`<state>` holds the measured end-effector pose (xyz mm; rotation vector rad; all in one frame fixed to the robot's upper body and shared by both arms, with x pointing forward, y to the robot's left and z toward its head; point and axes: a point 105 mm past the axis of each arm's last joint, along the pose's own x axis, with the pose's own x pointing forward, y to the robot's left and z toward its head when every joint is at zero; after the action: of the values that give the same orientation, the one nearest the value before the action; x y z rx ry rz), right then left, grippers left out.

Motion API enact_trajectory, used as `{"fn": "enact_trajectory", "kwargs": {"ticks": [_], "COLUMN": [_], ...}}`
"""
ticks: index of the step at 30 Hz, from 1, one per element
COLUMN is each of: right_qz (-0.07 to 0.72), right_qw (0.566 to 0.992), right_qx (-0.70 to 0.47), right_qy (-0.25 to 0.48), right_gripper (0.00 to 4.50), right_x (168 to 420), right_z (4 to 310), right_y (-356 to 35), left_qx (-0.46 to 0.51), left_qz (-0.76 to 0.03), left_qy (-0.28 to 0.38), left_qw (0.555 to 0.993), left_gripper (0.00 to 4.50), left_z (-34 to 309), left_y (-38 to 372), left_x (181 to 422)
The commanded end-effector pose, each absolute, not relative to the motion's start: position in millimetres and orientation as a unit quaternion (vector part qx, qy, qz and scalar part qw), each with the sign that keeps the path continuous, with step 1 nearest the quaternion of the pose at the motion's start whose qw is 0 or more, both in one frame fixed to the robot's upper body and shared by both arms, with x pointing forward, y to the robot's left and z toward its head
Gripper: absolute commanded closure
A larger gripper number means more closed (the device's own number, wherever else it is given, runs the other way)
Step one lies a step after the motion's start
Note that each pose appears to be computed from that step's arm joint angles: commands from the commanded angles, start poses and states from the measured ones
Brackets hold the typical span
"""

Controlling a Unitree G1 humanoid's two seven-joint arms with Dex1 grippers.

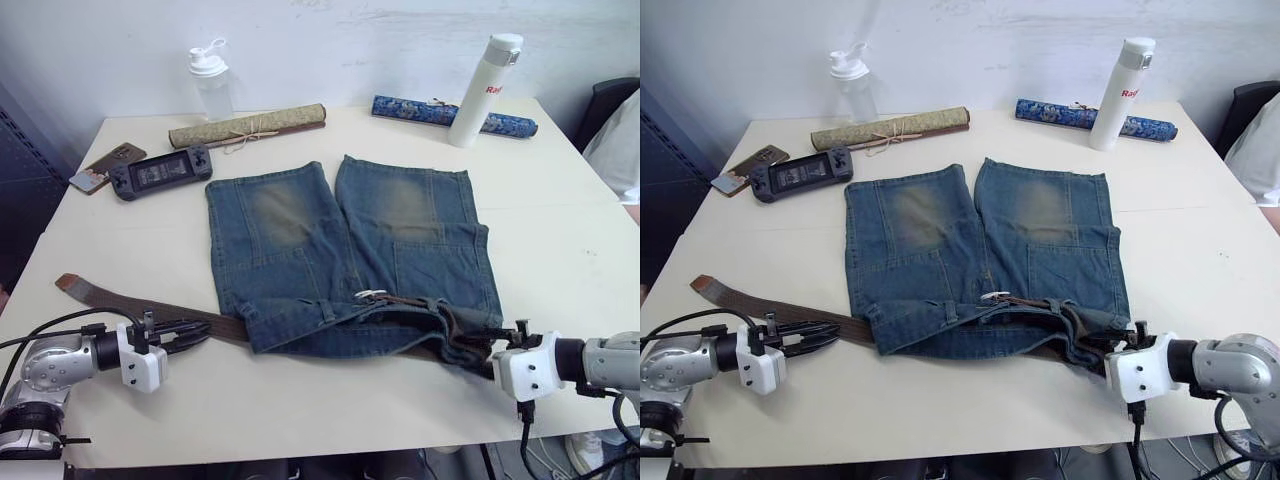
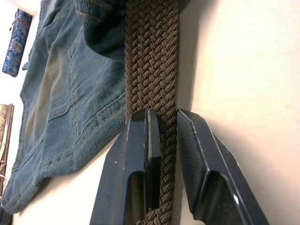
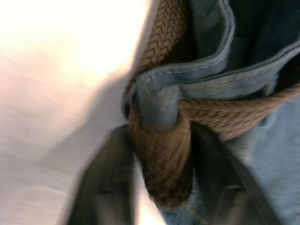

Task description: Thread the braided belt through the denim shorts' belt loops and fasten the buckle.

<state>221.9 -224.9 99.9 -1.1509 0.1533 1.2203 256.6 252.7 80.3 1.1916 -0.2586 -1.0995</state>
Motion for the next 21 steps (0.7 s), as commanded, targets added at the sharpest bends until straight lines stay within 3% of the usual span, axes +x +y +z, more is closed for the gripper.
{"fn": "enact_trajectory", "kwargs": {"ticks": [1,2,5,11,14,17,20,21], "right_qz": [0.565,0.565,0.566,0.541,0.539,0.553,0.523,0.482], "right_qw": [0.680,0.689,0.715,0.761,0.785,0.798,0.827,0.853], "right_qx": [-0.458,-0.443,-0.385,-0.324,-0.269,-0.200,-0.171,-0.173], "right_qy": [0.091,0.102,0.141,0.153,0.145,0.133,0.111,0.100], "right_gripper": [0.61,0.04,0.00,0.00,0.00,0.00,0.00,0.00], "right_x": [210.3,208.8,204.5,214.7,218.1,218.0,238.1,259.4], "right_z": [111.3,113.9,126.6,166.1,190.6,213.8,228.1,228.9], "right_y": [-218.0,-217.8,-215.6,-217.6,-214.5,-206.9,-202.1,-202.1], "left_qx": [0.496,0.484,0.443,0.294,0.208,0.130,0.084,0.076], "left_qz": [-0.505,-0.500,-0.518,-0.595,-0.626,-0.631,-0.605,-0.584], "left_qy": [-0.104,-0.107,-0.098,0.015,0.108,0.131,0.105,0.085], "left_qw": [0.698,0.710,0.726,0.748,0.744,0.754,0.785,0.803], "left_gripper": [3.62,3.62,2.79,0.21,0.21,0.21,0.21,0.21], "left_z": [73.3,77.3,87.7,106.8,119.0,143.1,166.4,174.2], "left_y": [244.1,242.9,234.7,222.8,226.7,226.9,224.1,222.3], "left_x": [255.5,257.7,256.3,235.0,223.8,228.8,253.5,271.4]}}
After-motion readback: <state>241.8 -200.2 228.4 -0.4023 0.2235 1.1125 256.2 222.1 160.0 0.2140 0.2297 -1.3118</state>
